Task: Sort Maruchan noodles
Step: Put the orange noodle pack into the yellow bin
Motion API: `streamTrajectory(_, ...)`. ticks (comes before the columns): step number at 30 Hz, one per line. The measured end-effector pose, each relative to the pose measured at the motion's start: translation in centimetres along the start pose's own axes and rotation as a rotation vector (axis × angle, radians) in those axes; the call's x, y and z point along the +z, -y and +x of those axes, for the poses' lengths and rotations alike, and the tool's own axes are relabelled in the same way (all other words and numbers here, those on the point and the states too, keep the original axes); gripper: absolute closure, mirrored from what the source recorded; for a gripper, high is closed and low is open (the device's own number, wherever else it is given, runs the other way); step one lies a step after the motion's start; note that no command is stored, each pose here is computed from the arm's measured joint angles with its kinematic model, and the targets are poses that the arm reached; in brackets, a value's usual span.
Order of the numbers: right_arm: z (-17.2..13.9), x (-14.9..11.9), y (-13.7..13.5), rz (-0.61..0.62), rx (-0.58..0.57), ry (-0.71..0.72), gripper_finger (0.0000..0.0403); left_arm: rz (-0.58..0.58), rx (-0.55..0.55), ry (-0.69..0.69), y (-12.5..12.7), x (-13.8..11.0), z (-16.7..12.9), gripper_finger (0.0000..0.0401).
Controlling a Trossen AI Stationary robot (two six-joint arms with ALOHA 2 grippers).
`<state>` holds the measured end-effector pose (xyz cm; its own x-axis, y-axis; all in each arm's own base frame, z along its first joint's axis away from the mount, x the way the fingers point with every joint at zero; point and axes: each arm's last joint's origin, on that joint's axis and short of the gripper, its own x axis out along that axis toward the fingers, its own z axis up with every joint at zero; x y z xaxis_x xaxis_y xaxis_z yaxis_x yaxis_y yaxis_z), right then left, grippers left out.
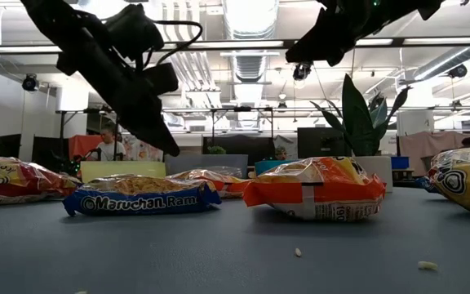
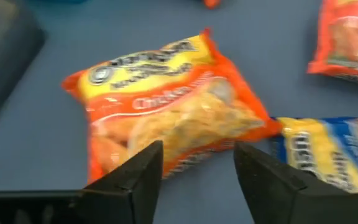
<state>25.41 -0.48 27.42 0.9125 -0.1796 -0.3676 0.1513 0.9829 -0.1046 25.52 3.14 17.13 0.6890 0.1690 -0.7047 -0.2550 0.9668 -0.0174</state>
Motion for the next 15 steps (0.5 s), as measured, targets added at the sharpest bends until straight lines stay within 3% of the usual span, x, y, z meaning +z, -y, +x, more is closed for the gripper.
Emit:
streamTrajectory(5, 0.0, 0.0, 0.0, 0.005, 0.000, 0.000, 0.0335, 0.036, 0.156, 0.001, -0.5, -0.1, 0.3, 0.0164)
streamTrajectory(9, 0.0, 0.0, 0.0, 0.022, 0.000, 0.000, 0.0335, 0.125, 0.159, -0.030, -0.5, -0.4, 0.7, 0.0138)
streamTrajectory(15, 0.0, -0.1, 0.0, 0.031, 0.004, -0.005, 0.0335, 0.198, 0.170, -0.094, -1.0, -1.1, 1.9, 0.0140)
